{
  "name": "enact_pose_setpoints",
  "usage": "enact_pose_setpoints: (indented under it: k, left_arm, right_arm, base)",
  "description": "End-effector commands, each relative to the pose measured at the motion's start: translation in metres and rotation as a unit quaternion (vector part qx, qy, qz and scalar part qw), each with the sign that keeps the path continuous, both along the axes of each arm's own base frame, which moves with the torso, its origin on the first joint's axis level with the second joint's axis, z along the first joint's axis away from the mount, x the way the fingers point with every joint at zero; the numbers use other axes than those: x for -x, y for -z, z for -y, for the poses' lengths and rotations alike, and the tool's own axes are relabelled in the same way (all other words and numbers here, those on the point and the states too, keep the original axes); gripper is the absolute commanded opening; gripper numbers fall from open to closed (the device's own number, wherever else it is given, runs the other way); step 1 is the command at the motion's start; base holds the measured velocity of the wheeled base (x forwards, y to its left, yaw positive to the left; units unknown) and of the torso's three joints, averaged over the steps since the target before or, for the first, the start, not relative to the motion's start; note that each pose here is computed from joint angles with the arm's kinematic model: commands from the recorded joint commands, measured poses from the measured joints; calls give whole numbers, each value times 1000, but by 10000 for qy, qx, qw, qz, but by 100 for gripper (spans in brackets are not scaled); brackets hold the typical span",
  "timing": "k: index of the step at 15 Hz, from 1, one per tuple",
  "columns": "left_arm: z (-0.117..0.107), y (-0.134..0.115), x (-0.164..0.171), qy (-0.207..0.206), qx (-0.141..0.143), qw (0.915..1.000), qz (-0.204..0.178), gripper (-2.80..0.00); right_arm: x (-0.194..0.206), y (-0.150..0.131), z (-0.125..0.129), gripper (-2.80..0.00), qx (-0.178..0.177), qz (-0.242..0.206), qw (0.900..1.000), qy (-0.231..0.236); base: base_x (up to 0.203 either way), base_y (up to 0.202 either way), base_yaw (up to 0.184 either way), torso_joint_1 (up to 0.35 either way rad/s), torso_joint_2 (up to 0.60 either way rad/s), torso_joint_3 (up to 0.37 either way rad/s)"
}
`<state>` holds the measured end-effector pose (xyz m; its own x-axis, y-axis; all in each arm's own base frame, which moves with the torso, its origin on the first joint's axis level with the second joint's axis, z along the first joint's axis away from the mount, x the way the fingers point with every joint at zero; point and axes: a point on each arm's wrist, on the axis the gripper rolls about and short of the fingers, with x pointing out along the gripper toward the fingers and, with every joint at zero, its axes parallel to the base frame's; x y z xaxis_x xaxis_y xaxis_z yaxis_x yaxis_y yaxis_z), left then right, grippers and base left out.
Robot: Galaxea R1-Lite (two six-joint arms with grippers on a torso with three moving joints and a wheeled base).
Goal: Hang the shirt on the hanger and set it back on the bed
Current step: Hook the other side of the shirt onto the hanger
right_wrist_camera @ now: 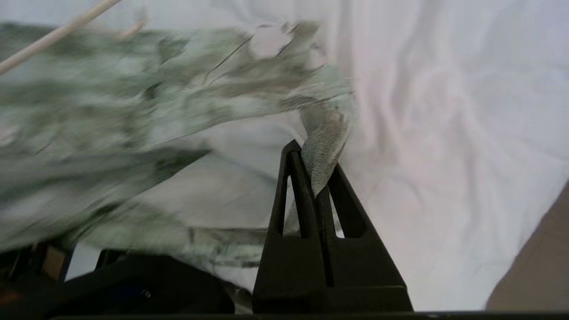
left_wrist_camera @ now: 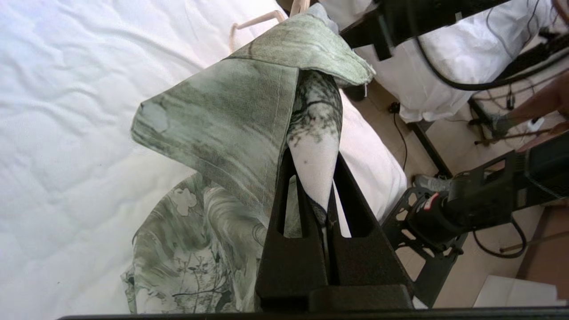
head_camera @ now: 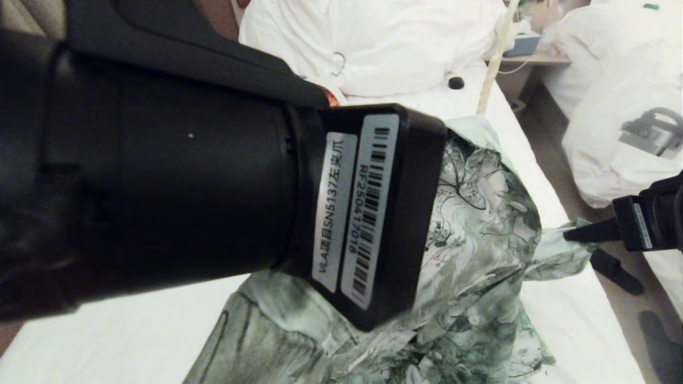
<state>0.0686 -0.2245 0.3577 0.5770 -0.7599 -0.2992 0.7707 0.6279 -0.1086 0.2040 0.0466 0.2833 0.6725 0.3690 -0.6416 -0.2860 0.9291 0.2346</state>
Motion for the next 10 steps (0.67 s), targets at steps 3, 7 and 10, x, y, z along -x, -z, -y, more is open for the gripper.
enact_pose_setpoints:
  k: [3,7,10]
  left_arm:
    - [-4,0,1,-122,-3,9999,-7,-280]
    - [-2,0,1,-125,18,9999,-66,-280]
    - [-2,-3,3,-72,89,9999,-50,-280]
  right_arm:
    - [-28,5,12,-280,-92,-59,9999,81]
    - [-37,2,12,-280,-18,366,9991,-193]
    - [-40,-4,7,-280,9,627,9975,-337]
  base:
    - [0,0,0,0,0,0]
    - [0,0,0,0,0,0]
    - [0,0,0,0,0,0]
